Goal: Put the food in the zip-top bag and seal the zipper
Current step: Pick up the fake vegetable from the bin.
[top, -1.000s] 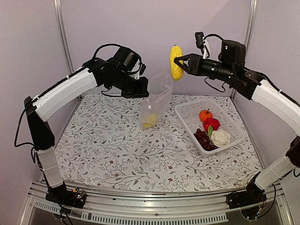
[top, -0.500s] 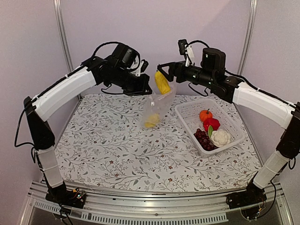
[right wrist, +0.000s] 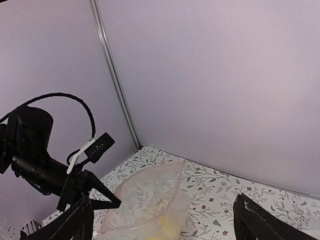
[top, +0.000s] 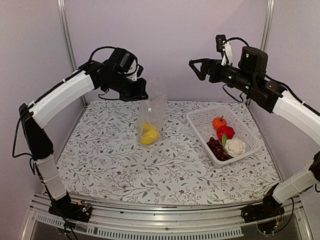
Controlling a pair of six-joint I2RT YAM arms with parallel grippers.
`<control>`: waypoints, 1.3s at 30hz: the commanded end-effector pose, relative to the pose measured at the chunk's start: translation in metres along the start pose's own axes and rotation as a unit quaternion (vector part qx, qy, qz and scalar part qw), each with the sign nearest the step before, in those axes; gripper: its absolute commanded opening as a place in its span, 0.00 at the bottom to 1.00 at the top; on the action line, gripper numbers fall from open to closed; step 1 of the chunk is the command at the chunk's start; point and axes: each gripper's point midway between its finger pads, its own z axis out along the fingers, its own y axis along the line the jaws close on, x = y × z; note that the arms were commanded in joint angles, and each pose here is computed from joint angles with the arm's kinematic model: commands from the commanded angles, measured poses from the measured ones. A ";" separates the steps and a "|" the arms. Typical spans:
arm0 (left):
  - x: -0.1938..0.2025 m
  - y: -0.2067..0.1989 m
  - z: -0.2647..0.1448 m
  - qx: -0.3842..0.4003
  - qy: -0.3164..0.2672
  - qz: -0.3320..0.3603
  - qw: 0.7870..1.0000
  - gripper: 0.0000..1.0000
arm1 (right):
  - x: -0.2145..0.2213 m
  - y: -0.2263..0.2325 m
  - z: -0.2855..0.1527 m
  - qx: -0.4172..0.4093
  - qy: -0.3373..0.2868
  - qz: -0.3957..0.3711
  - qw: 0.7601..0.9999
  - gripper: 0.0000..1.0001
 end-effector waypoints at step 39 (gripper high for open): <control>0.008 0.002 0.008 0.013 0.046 -0.009 0.999 0.00 | 0.277 -0.242 -0.107 0.298 0.446 0.214 0.817 0.99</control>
